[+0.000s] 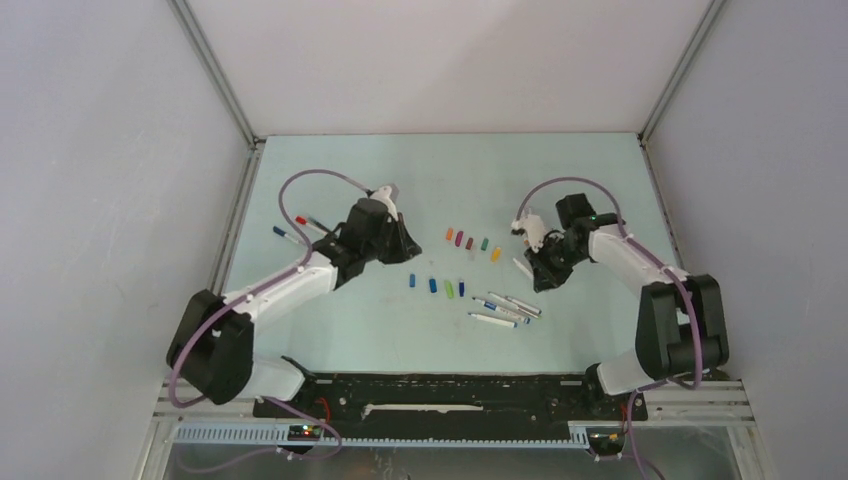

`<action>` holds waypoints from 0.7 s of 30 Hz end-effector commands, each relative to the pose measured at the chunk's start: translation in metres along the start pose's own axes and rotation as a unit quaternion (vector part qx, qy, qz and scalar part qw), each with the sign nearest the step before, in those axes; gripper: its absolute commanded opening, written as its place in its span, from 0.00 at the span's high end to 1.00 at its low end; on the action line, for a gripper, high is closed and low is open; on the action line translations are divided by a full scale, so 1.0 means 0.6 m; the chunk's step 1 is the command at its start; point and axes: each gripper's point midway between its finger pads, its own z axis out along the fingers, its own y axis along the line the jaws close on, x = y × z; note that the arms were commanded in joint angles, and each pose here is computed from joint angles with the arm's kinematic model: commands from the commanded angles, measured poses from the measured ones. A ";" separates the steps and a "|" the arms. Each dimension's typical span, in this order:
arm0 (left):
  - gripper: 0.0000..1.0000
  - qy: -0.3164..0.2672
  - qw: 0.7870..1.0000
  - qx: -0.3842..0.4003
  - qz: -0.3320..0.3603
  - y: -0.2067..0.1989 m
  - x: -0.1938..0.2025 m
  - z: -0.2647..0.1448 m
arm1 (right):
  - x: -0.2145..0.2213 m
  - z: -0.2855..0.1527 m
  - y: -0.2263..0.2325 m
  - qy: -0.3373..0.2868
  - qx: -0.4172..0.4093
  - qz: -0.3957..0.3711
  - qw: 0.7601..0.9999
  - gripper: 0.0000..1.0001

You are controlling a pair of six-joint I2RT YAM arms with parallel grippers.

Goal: Open the pen caps
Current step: Place the pen cap at the center of the board.

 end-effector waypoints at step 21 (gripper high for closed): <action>0.97 0.071 0.980 -0.149 -0.113 0.206 -0.215 0.151 | -0.457 0.076 -0.092 -0.177 0.004 0.284 0.942 0.87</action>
